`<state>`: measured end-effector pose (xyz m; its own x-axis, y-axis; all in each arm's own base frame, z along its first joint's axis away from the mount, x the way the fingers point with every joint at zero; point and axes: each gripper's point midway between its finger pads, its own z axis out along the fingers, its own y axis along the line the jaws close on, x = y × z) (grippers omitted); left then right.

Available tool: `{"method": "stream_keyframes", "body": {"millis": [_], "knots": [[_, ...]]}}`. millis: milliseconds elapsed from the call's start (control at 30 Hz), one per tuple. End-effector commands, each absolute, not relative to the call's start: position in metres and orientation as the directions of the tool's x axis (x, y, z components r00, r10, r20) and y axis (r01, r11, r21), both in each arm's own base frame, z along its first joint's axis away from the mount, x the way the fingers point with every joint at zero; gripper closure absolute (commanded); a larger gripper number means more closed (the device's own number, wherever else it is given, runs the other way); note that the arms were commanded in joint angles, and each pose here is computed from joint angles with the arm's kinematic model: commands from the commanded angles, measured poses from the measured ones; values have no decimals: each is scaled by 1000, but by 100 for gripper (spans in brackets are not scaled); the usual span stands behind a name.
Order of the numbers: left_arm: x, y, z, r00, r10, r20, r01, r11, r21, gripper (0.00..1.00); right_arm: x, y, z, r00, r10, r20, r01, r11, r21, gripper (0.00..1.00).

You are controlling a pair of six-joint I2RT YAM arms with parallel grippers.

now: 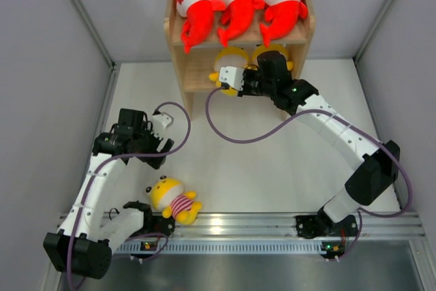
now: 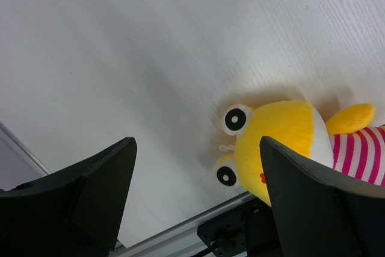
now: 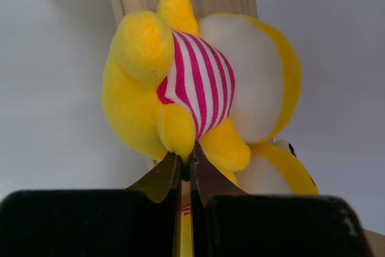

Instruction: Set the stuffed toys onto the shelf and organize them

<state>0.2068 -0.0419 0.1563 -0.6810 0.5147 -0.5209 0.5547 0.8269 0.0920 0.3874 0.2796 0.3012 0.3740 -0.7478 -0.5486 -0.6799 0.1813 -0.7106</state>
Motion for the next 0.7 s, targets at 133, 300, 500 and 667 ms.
{"method": "stream_keyframes", "body": {"millis": [133, 300, 500, 667], "knots": [[213, -44, 158, -660, 513, -548, 559, 823, 96, 11, 424, 274, 347, 406, -692, -596, -583, 306, -752, 100], [212, -44, 156, -663, 515, -543, 560, 823, 95, 11, 426, 266, 343, 385, -705, -596, -577, 320, -752, 89], [212, -44, 156, -661, 518, -543, 565, 820, 95, 11, 401, 257, 354, 388, -688, -613, -566, 347, -748, 1], [212, -43, 156, -665, 517, -539, 561, 822, 96, 11, 354, 265, 384, 444, -662, -604, -507, 370, -779, 1]]}}
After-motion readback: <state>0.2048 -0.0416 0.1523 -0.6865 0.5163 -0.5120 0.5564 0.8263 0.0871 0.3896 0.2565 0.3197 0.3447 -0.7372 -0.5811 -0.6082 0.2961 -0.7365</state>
